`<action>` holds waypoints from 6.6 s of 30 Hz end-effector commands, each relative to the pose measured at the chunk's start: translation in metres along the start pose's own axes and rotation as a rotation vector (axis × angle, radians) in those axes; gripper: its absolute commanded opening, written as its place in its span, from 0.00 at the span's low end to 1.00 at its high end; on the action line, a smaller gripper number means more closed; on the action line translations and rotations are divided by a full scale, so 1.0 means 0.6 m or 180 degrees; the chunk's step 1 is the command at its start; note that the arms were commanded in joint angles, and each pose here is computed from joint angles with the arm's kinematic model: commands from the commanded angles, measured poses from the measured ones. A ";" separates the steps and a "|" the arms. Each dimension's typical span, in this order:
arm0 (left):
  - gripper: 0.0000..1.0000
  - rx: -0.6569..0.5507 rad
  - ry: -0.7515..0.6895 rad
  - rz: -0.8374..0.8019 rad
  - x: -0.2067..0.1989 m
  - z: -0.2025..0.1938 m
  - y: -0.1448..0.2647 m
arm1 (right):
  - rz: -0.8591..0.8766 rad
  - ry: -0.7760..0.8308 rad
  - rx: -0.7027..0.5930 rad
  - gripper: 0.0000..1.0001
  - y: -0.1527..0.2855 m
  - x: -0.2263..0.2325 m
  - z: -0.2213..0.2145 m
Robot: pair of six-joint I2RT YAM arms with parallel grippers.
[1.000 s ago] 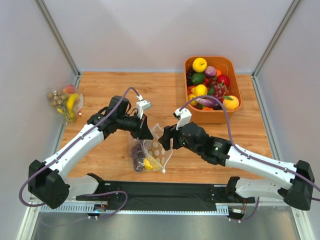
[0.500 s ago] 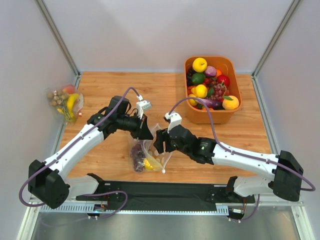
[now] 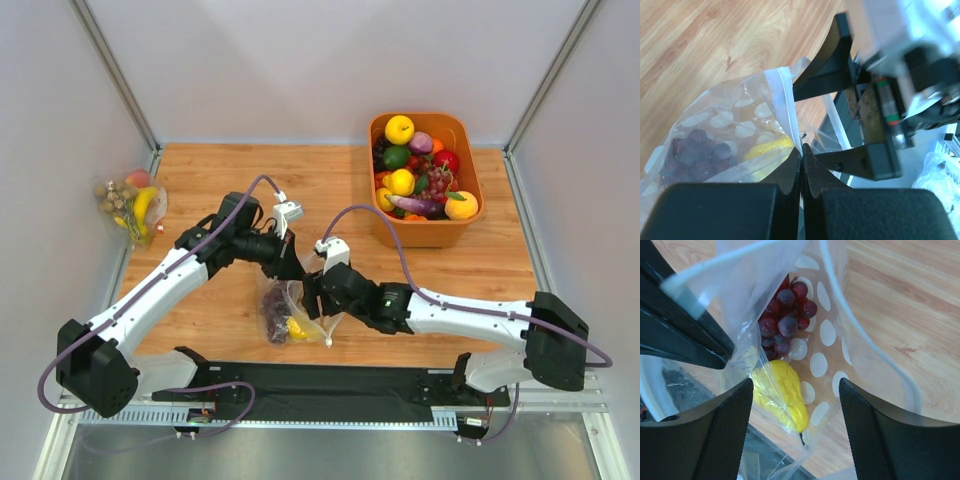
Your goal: Open the zip-top bag and remove the fake food
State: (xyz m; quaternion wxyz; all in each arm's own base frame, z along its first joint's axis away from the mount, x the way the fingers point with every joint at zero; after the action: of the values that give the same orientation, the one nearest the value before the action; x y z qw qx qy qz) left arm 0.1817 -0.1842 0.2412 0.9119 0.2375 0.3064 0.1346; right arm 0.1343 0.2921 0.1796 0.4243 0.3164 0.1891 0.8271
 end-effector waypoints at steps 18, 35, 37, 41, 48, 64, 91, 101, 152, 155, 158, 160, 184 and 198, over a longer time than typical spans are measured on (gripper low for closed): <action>0.00 0.0008 -0.0096 -0.0045 -0.006 0.009 -0.002 | 0.0212 0.0289 0.0228 0.75 -0.038 0.031 -0.080; 0.00 -0.0074 -0.0186 -0.0404 -0.029 0.011 -0.007 | 0.0142 0.0337 0.0153 0.81 -0.069 0.059 -0.131; 0.00 -0.0081 -0.0221 -0.0415 -0.032 0.011 -0.006 | 0.0067 0.0313 0.0129 0.81 -0.072 0.056 -0.133; 0.00 -0.0130 -0.0307 -0.0525 -0.042 0.014 -0.001 | -0.0074 0.0235 0.0068 0.82 -0.075 0.048 -0.134; 0.00 -0.0317 -0.0516 -0.1065 -0.077 0.019 0.011 | -0.0266 0.0181 0.0016 0.82 -0.058 0.025 -0.133; 0.00 -0.0364 -0.0600 -0.0803 -0.075 0.021 0.011 | -0.0128 0.0287 -0.0008 0.83 -0.036 0.019 -0.149; 0.99 -0.0894 0.0809 0.2092 0.010 -0.123 0.082 | 0.0122 0.0227 -0.0220 0.83 -0.034 0.032 -0.148; 0.95 -0.0678 0.1140 0.1852 0.038 -0.159 0.023 | 0.0197 0.0170 -0.0318 0.84 -0.022 0.033 -0.137; 0.54 -0.0142 0.1537 0.1762 0.060 -0.260 -0.018 | 0.0008 -0.0068 -0.0407 0.79 -0.039 0.034 -0.135; 0.35 -0.0129 0.1569 0.1617 0.058 -0.264 -0.026 | 0.0034 -0.0100 -0.0419 0.79 -0.038 0.036 -0.132; 0.18 -0.0093 0.1574 0.1560 0.058 -0.271 -0.030 | -0.0018 -0.0158 -0.0447 0.80 -0.038 0.028 -0.129; 0.10 -0.0090 0.1569 0.1540 0.059 -0.272 -0.032 | -0.0043 -0.0183 -0.0454 0.80 -0.039 0.023 -0.127; 0.00 -0.0127 0.1578 0.1381 0.056 -0.280 -0.038 | -0.0290 -0.0177 -0.0347 0.80 -0.073 0.009 -0.131; 0.00 -0.0144 0.1595 0.1372 0.059 -0.280 -0.043 | 0.0260 -0.0269 -0.0304 0.83 -0.049 0.038 -0.127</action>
State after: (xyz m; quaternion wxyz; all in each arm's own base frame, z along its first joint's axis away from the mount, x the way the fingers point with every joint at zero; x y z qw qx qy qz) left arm 0.1130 -0.1332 0.0990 0.7720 0.2271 0.4441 0.3940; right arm 0.0963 0.3159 0.0974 0.4465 0.3226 0.1519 0.8207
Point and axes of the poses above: each gripper's point midway between its finger pads, its own y axis back along the fingers, its own x axis along the line the jaws close on, z = x × y, the point moved 8 cm from there along y, back along the fingers, and after that the axes turned 5 degrees about -y, right-handed, at the moved point
